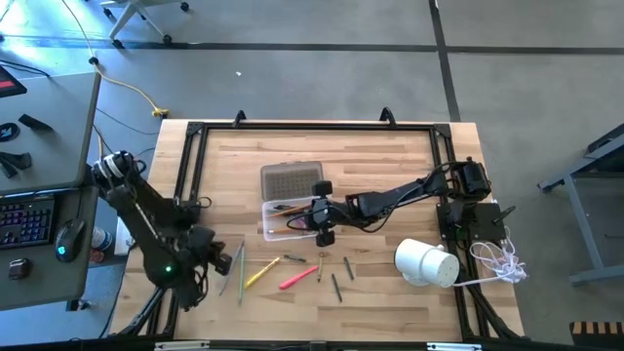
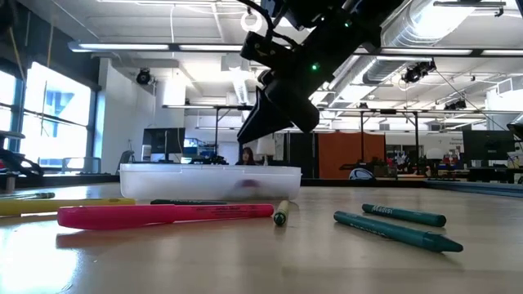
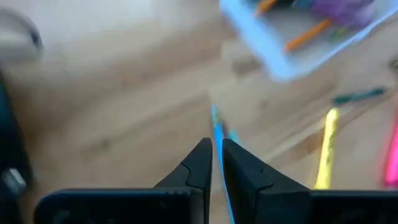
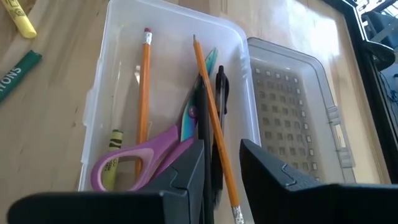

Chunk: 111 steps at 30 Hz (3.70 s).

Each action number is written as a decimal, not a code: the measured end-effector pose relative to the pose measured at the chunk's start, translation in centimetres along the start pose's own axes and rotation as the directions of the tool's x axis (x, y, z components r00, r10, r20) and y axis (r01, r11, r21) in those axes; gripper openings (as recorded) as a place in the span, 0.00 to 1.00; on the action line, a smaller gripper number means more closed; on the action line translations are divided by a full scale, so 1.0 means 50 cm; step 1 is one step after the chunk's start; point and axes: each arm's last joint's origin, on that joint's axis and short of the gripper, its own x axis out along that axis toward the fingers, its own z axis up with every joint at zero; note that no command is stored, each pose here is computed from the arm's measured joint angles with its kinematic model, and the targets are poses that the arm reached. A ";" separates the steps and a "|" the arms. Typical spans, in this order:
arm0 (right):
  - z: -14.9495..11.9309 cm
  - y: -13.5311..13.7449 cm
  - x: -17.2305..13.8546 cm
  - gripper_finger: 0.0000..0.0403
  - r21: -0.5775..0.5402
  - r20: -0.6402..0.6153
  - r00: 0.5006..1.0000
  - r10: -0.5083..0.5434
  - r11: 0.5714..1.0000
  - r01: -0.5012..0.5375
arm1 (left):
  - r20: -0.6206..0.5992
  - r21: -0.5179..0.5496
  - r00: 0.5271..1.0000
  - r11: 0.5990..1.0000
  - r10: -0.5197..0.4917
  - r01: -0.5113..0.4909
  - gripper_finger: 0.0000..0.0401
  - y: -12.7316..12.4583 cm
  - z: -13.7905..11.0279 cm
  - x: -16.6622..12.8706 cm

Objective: Pick & place school supplies into a supply box
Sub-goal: Put the blue pencil into the gray supply box

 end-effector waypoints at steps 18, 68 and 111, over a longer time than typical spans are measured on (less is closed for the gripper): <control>0.004 -0.001 0.000 0.22 0.063 0.023 1.000 0.003 0.998 -0.004 | -0.220 0.106 0.975 0.994 0.035 -0.012 0.15 0.009 -0.033 0.096; 0.018 0.004 -0.001 0.22 0.092 0.134 0.979 0.152 0.982 -0.165 | 0.147 0.138 0.989 0.990 -0.016 -0.005 0.06 0.039 -0.077 0.193; 0.014 0.006 0.000 0.22 0.079 0.112 0.980 0.163 0.982 -0.172 | 0.436 0.106 0.900 0.993 0.006 -0.058 0.24 0.134 0.012 0.324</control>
